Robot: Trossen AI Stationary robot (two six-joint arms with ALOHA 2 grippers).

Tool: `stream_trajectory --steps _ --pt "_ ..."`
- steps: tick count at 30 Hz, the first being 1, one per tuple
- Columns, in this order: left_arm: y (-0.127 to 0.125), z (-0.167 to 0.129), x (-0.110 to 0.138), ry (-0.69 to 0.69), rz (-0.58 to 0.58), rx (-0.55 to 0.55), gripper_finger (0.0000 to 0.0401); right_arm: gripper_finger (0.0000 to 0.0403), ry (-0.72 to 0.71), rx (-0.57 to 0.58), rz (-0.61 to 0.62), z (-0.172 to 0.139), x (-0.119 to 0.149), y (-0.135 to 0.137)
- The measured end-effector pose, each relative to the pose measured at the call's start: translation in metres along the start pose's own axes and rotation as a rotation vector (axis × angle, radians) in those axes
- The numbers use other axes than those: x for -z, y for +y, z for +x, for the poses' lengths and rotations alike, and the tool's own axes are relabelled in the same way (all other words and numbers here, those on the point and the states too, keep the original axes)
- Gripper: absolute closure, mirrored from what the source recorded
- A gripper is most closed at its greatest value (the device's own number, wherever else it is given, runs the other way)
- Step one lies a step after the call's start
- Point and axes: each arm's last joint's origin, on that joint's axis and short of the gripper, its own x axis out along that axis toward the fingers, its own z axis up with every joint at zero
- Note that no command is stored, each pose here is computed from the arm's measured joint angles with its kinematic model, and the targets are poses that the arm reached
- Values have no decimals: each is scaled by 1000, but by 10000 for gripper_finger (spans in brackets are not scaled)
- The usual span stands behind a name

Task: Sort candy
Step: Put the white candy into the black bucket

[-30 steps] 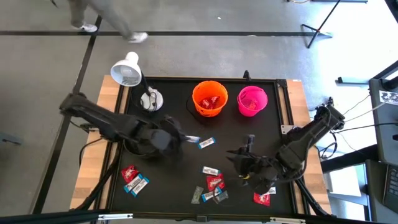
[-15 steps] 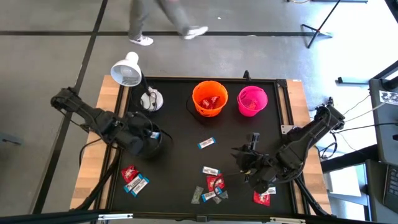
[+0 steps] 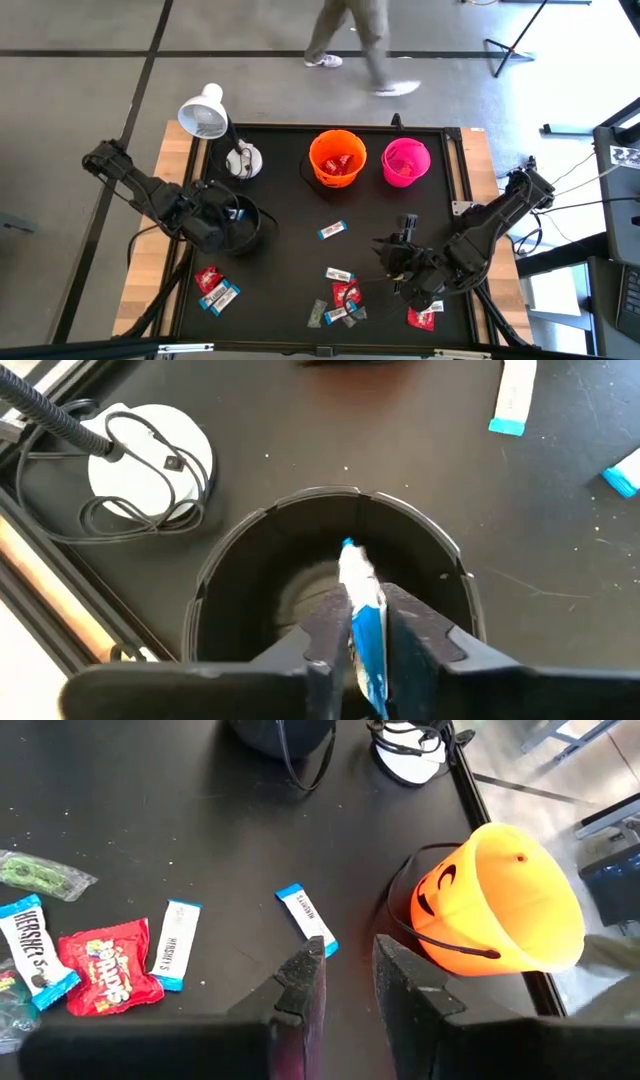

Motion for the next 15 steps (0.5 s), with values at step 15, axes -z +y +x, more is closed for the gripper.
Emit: stream_trajectory --steps 15 --pt "-13 -5 -5 -233 -9 75 262 318 161 -175 -31 -1 9 3"
